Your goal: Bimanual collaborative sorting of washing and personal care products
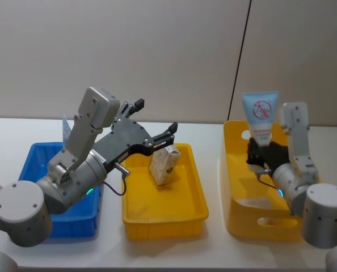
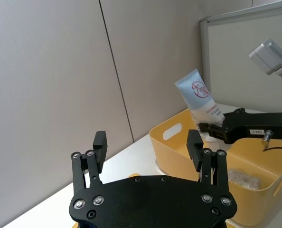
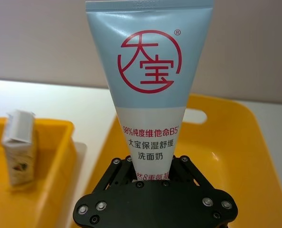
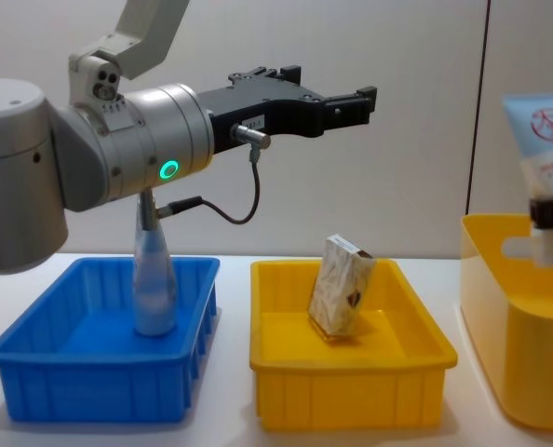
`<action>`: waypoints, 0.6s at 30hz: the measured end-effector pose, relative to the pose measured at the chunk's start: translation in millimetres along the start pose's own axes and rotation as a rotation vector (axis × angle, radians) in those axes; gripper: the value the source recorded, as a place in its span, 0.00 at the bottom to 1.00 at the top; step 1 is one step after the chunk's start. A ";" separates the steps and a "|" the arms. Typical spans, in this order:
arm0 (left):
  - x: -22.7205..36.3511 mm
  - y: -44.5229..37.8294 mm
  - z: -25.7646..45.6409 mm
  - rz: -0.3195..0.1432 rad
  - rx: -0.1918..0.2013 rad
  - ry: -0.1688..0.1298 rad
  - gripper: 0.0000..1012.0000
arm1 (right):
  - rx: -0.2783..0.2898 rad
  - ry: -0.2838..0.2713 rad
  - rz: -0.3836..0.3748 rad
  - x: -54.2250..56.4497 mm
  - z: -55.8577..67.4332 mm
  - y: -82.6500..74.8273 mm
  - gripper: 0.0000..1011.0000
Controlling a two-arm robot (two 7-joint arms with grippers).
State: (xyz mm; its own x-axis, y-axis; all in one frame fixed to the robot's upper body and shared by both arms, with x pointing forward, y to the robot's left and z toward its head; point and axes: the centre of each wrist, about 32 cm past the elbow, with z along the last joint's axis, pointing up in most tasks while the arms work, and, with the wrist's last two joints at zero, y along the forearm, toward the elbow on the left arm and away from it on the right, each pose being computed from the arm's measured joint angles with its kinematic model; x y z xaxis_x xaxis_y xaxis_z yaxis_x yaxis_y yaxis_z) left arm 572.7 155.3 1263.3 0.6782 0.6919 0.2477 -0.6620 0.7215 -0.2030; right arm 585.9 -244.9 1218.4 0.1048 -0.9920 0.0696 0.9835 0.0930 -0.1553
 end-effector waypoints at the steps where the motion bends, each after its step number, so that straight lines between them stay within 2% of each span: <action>1: 0.0 0.0 0.0 0.000 0.000 0.000 0.99 | -0.009 0.000 -0.008 1.6 -1.1 -0.5 0.19; 6: 0.0 0.0 0.1 0.000 0.000 0.000 0.99 | -0.062 -0.005 -0.047 8.8 -6.5 -3.0 0.18; 10: 0.0 0.0 0.0 0.000 0.000 0.000 0.99 | -0.088 -0.010 -0.062 12.6 -8.3 -4.4 0.26; 11: 0.0 0.0 0.0 0.000 0.000 0.000 0.99 | -0.096 -0.013 -0.066 14.0 -9.0 -5.1 0.33; 13: 0.0 0.0 0.0 0.000 0.000 0.000 0.99 | -0.102 -0.015 -0.069 15.2 -9.3 -5.6 0.36; 14: 0.0 0.0 0.0 0.000 0.000 0.000 0.99 | -0.108 -0.017 -0.071 16.3 -9.4 -6.1 0.44; 17: 0.0 0.0 0.0 0.000 0.000 0.000 0.99 | -0.114 -0.021 -0.075 17.7 -9.4 -7.0 0.50; 18: 0.0 0.0 0.0 0.000 0.000 0.000 0.99 | -0.116 -0.023 -0.077 18.6 -9.4 -7.6 0.56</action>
State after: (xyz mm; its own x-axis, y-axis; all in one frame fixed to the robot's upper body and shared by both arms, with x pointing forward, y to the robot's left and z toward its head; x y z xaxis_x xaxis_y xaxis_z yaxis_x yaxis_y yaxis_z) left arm 572.7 155.3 1263.3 0.6782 0.6919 0.2477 -0.6619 0.7216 -0.2031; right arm 579.0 -264.9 1211.6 0.0349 -0.9935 0.1084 0.9652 0.0054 -0.2614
